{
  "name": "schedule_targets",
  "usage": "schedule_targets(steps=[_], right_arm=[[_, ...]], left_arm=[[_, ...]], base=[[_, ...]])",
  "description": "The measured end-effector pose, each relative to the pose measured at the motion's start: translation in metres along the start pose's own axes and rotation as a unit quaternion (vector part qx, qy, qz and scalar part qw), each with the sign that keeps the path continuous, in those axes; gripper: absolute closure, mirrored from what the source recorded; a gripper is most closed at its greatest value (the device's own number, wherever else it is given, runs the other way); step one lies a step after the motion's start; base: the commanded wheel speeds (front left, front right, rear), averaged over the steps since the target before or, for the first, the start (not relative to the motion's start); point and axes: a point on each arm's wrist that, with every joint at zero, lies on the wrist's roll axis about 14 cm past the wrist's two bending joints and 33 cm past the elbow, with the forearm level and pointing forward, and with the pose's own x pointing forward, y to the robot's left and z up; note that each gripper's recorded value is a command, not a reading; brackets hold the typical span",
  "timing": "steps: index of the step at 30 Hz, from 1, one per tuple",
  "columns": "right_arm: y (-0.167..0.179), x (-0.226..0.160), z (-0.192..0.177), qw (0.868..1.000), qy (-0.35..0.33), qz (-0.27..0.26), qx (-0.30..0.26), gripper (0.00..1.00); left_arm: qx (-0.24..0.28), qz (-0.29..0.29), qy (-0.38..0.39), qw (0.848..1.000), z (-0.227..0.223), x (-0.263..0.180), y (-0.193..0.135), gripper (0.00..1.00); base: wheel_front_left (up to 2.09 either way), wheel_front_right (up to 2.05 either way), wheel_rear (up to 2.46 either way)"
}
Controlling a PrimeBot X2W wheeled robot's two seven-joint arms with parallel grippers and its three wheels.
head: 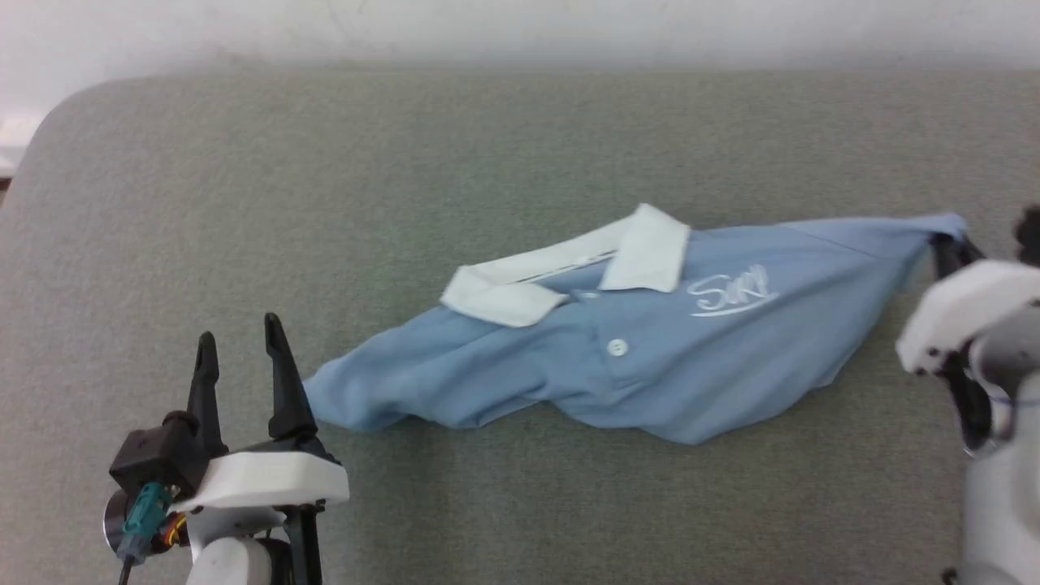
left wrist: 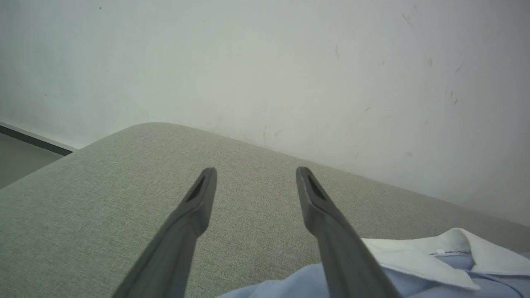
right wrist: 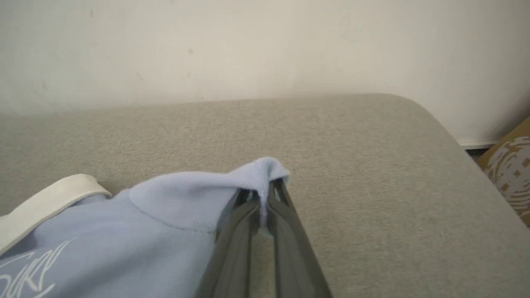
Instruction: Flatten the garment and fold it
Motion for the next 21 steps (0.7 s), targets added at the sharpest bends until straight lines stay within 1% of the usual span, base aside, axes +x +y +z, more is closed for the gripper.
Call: schedule_targets(steps=[4, 6, 8, 10, 12, 15, 16, 17, 18, 21], right_arm=[[-0.054, -0.030, 0.001, 0.997, -0.022, -0.072, -0.011, 1.00], [-0.076, -0.045, -0.011, 0.995, -0.008, -0.102, 0.000, 1.00], [-0.093, -0.059, -0.034, 0.992, 0.028, -0.121, 0.017, 1.00], [-0.100, -0.071, -0.062, 0.988, 0.075, -0.129, 0.036, 1.00], [-0.099, -0.082, -0.090, 0.983, 0.122, -0.125, 0.059, 1.00], [-0.095, -0.095, -0.117, 0.975, 0.166, -0.117, 0.086, 1.00], [-0.093, -0.098, -0.122, 0.974, 0.173, -0.115, 0.093, 0.74], [-0.093, -0.101, -0.125, 0.973, 0.177, -0.114, 0.095, 0.40], [-0.093, -0.104, -0.129, 0.972, 0.180, -0.114, 0.099, 0.00], [-0.097, -0.115, -0.134, 0.971, 0.180, -0.121, 0.104, 0.00]], left_arm=[[-0.005, -0.018, 0.003, 1.000, -0.003, 0.001, -0.013, 0.00], [-0.008, -0.026, 0.004, 1.000, -0.004, 0.002, -0.019, 0.00], [-0.010, -0.033, 0.007, 0.999, -0.006, 0.003, -0.025, 0.00], [-0.012, -0.043, 0.011, 0.999, -0.009, 0.004, -0.031, 0.00], [-0.013, -0.051, 0.016, 0.998, -0.012, 0.005, -0.037, 0.00], [-0.014, -0.061, 0.026, 0.998, -0.019, 0.005, -0.043, 0.00], [-0.014, -0.064, 0.030, 0.997, -0.022, 0.005, -0.045, 0.00], [-0.013, -0.065, 0.036, 0.997, -0.026, 0.005, -0.046, 0.00], [-0.012, -0.067, 0.043, 0.997, -0.031, 0.004, -0.048, 0.00], [-0.006, -0.071, 0.073, 0.995, -0.045, 0.002, -0.050, 0.00]], base=[[0.00, 0.00, 0.00], [0.00, 0.00, 0.00], [0.00, 0.00, 0.00], [0.00, 0.00, 0.00], [0.00, 0.00, 0.00], [0.00, 0.00, 0.00], [0.00, 0.00, 0.00], [0.00, 0.00, 0.00], [0.00, 0.00, 0.00], [0.00, 0.00, 0.00]])
